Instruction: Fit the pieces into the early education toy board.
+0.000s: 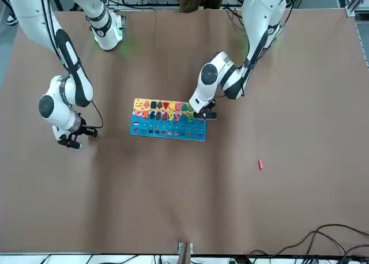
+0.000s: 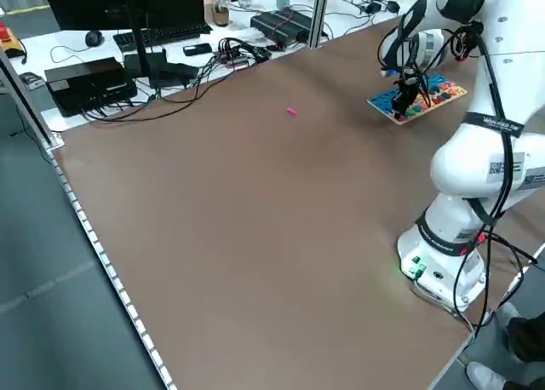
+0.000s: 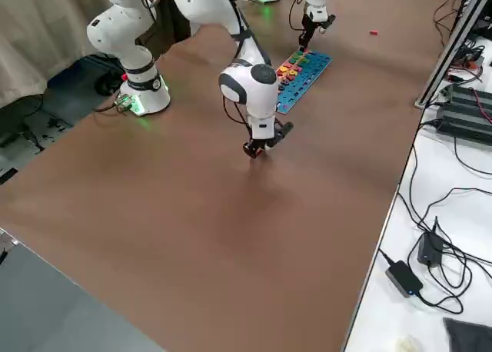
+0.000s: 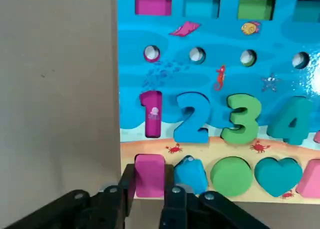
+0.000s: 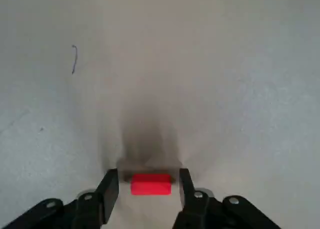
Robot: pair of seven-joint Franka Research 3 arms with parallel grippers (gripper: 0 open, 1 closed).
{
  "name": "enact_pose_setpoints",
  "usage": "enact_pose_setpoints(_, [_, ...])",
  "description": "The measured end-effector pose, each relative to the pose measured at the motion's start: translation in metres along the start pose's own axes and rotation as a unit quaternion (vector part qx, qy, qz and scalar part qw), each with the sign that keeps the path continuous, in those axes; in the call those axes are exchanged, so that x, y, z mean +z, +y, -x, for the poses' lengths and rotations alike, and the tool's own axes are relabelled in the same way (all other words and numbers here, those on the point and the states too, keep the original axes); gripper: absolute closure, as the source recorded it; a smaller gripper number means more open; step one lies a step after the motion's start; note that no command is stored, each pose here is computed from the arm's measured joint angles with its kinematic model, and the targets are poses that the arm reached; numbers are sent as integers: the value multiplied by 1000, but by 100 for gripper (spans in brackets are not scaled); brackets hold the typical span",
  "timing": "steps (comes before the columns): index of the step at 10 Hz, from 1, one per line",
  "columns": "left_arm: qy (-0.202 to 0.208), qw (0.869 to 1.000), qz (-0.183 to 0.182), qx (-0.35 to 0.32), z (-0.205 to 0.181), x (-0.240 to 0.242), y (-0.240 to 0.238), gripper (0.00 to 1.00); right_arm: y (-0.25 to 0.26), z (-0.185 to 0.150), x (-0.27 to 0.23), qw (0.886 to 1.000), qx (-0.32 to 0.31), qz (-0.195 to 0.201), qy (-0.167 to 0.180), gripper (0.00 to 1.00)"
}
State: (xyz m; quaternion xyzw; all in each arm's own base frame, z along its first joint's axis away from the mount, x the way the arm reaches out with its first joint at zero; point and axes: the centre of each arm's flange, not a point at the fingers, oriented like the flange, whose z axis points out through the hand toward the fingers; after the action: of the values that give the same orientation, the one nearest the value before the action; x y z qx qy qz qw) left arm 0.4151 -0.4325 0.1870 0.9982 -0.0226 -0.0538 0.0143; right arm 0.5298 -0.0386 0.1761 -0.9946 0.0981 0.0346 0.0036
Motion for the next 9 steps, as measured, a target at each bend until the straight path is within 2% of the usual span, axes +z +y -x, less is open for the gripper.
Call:
enact_pose_setpoints(3, [0,1000,0,0,0,0,0,74,0,5,2,1000,1,0,-2,48])
enact_pose_setpoints(9, [1,1000,1,0,-1,0,0,74,-2,4,-12,1000,1,-3,10,50])
